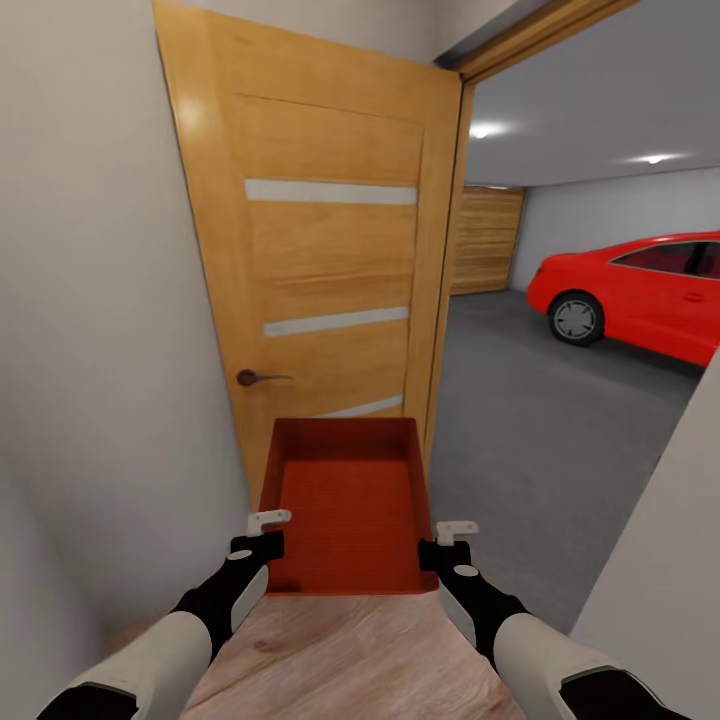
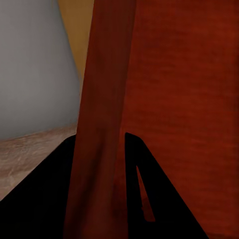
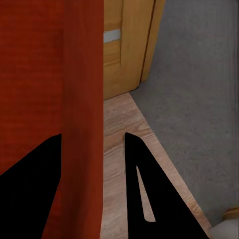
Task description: Move the two storage containers from the living room to the garage. In the garage, place one container on the floor and stack the other container on top of it (either order is fine).
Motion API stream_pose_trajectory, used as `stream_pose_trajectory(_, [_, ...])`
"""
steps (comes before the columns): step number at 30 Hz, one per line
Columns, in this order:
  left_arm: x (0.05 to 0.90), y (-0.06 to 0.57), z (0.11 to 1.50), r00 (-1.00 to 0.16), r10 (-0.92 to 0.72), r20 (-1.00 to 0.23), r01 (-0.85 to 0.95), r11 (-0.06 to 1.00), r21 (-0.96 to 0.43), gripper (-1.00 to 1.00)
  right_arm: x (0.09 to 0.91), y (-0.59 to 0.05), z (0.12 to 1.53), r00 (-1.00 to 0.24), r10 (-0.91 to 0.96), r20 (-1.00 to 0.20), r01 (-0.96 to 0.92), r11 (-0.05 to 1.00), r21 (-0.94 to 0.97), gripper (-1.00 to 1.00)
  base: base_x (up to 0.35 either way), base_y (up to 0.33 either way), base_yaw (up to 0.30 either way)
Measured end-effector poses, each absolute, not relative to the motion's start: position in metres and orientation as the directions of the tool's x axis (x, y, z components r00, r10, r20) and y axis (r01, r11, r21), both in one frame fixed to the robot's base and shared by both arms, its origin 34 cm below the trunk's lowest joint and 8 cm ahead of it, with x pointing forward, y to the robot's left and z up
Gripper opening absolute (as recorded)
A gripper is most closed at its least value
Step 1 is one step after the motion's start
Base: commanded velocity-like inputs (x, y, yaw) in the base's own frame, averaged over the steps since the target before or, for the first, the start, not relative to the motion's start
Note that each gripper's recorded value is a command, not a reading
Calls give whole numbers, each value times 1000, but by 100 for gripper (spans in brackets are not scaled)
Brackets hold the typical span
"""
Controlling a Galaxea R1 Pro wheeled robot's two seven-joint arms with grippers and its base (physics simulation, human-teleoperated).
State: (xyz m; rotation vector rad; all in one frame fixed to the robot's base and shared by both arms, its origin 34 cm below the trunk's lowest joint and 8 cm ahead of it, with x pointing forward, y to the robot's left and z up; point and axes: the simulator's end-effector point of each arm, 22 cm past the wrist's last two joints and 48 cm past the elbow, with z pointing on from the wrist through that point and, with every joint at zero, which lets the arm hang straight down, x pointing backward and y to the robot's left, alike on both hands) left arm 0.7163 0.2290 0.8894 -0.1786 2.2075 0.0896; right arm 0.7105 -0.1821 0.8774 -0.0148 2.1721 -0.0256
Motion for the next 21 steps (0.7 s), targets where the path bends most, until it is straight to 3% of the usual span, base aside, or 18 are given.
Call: stream_pose_trajectory(21, [716,229,889,-591,-96,-801,-161,987,0,-100,710,-182,877,-566,-20,-824,-1,1000,-24,-100,202,183,-251])
